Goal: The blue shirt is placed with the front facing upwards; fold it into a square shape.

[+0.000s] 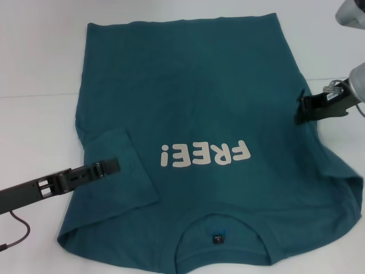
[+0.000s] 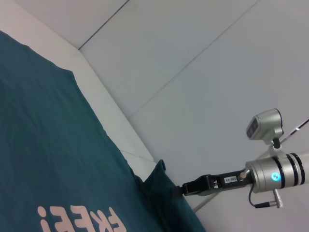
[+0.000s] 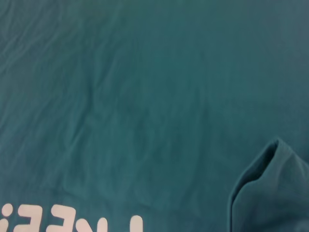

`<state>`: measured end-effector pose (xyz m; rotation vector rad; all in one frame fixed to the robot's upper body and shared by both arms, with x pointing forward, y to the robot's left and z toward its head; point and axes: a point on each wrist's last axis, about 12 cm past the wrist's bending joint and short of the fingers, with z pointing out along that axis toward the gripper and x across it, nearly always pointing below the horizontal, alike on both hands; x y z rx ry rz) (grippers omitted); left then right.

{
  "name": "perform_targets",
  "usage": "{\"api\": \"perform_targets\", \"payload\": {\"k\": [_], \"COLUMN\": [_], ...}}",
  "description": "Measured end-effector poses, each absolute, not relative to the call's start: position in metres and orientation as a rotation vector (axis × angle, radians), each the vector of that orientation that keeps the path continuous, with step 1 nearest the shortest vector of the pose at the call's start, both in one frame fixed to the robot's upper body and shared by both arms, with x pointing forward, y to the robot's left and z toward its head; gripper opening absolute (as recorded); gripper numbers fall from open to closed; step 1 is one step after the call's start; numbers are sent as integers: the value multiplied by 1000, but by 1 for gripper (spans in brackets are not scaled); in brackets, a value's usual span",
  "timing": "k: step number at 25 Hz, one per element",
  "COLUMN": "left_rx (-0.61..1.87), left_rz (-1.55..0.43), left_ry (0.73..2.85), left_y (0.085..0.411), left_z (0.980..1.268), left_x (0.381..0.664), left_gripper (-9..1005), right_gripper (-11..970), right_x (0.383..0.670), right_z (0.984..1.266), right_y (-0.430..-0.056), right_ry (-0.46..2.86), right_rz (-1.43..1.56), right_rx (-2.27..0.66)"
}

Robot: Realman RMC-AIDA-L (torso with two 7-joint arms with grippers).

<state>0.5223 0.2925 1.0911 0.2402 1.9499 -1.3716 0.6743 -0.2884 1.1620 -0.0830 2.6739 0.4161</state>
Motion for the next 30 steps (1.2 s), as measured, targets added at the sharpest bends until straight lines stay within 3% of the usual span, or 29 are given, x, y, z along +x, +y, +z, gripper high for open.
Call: {"api": "perform_targets", "payload": {"k": [26,30], "left_rx": [215,210], "left_rz": [-1372,-1371], "left_ry": [1957,1957], "left_y": [292,293], "left_z": [1088,1087], "left_x": [523,522], "left_gripper": [813,813], "right_gripper": [66,170], "right_x": [683,683], "right_z": [1148,1150], "right_y": [-261,-263], "right_ry": [2637,2628], "right_rz": [395,409], "right_rx": [-62,-53]}}
